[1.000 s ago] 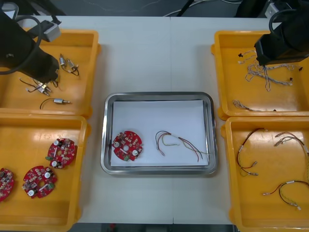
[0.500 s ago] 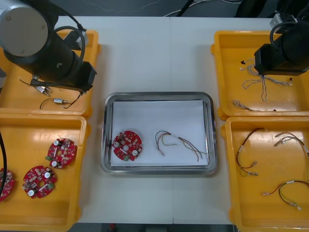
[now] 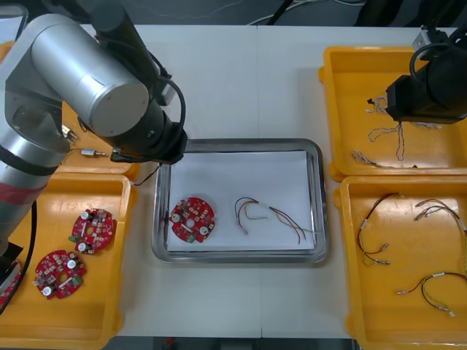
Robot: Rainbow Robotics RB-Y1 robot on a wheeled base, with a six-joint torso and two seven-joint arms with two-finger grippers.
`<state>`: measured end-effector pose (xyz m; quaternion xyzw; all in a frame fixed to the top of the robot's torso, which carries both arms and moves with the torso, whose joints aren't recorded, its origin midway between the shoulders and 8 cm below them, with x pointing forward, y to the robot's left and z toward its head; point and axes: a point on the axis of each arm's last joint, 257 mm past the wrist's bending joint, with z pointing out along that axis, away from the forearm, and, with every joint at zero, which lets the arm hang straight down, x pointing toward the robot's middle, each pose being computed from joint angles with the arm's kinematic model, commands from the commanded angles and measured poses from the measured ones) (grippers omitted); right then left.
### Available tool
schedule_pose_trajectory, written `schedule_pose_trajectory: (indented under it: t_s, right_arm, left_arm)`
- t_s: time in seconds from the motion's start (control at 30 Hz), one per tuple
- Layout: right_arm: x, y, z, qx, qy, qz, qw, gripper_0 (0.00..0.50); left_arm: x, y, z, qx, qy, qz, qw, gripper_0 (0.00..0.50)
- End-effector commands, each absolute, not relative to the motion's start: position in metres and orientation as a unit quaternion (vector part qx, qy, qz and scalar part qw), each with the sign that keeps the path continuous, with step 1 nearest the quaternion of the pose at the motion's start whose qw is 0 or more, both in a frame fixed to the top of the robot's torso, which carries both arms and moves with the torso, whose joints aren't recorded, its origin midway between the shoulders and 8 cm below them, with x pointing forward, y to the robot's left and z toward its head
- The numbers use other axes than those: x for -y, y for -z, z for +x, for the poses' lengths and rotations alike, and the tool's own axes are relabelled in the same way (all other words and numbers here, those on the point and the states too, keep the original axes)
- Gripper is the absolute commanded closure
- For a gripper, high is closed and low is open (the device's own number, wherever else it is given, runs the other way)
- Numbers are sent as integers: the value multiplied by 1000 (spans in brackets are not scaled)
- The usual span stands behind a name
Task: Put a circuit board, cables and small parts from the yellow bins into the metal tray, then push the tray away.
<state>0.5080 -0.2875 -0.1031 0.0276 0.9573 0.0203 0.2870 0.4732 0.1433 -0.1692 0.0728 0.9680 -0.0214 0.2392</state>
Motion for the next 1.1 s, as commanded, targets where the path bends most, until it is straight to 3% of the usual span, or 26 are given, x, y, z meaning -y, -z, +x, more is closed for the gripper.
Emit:
schedule_pose_trajectory:
  t_s: [0.03, 0.4, 1.1]
  right_arm:
    - [283, 93, 507, -951, -29, 38, 305, 500]
    - [281, 94, 506, -952, -35, 42, 302, 500]
    - [281, 94, 506, -952, -35, 42, 302, 500]
  left_arm:
    - [-107, 153, 474, -958, 42, 84, 270, 500]
    - [-85, 175, 474, -956, 56, 75, 279, 500]
    - [-90, 220, 496, -958, 33, 57, 278, 500]
